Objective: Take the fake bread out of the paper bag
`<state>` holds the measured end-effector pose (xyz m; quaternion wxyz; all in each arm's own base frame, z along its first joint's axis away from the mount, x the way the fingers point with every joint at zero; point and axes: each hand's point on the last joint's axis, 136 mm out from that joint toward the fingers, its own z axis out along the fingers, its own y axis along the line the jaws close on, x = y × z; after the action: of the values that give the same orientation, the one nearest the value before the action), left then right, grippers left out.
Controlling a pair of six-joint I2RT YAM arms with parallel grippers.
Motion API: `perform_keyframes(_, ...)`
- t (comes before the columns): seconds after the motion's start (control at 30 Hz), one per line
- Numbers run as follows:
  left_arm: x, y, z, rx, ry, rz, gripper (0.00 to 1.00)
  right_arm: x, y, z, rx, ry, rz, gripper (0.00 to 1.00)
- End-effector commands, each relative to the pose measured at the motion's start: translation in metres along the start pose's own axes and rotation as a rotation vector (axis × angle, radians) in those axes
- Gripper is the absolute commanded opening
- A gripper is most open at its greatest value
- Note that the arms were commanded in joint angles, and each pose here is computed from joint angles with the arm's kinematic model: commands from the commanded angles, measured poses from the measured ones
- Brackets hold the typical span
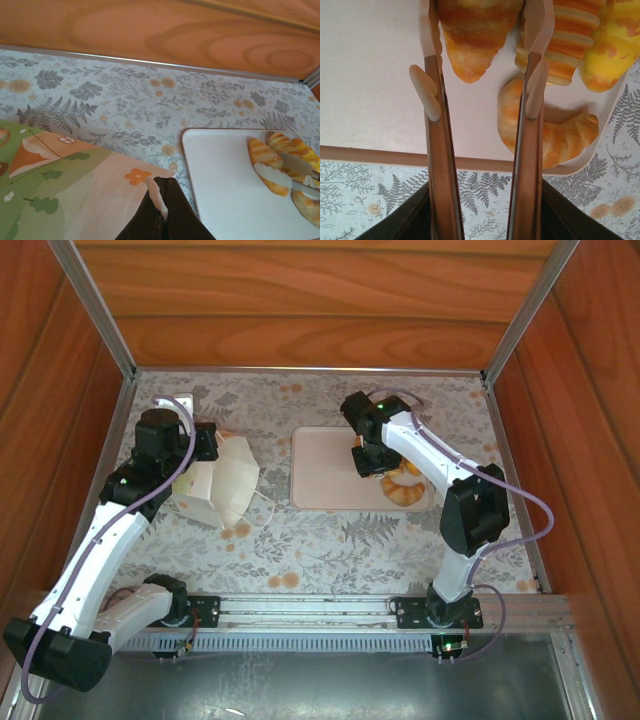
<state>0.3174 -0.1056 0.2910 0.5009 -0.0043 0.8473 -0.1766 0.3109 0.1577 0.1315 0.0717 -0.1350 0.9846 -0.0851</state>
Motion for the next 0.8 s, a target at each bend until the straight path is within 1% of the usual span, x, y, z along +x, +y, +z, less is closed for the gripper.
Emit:
perform_keyframes(0.0,-0.005,-0.002,-0.003,0.007,-0.031,0.0,0.0,-0.008,-0.011,-0.025,0.01,-0.071,0.017,0.48)
perform_keyframes(0.2,-0.006,-0.001,-0.004,0.003,-0.036,0.004,0.0,-0.005,-0.008,-0.034,-0.029,-0.098,0.02,0.48)
perform_keyframes(0.47,-0.005,0.0,-0.003,-0.003,-0.033,0.017,0.0,0.001,-0.005,-0.037,-0.059,-0.094,0.016,0.49)
perform_keyframes(0.57,-0.006,-0.001,-0.004,-0.001,-0.037,0.023,0.0,-0.001,0.0,-0.044,-0.102,-0.119,0.015,0.48)
perform_keyframes(0.6,-0.006,-0.001,-0.005,-0.003,-0.039,0.028,0.0,-0.002,-0.001,-0.057,-0.123,-0.17,0.018,0.48)
perform_keyframes(0.67,-0.005,0.001,-0.009,-0.011,-0.038,0.035,0.0,-0.008,-0.001,-0.07,-0.152,-0.266,0.017,0.46)
perform_keyframes(0.73,-0.003,0.004,-0.014,-0.026,-0.038,0.045,0.0,-0.014,0.012,-0.085,-0.253,-0.396,-0.036,0.45)
perform_keyframes(0.77,-0.002,0.007,-0.017,-0.037,-0.036,0.054,0.0,-0.016,0.023,-0.096,-0.329,-0.476,-0.083,0.44)
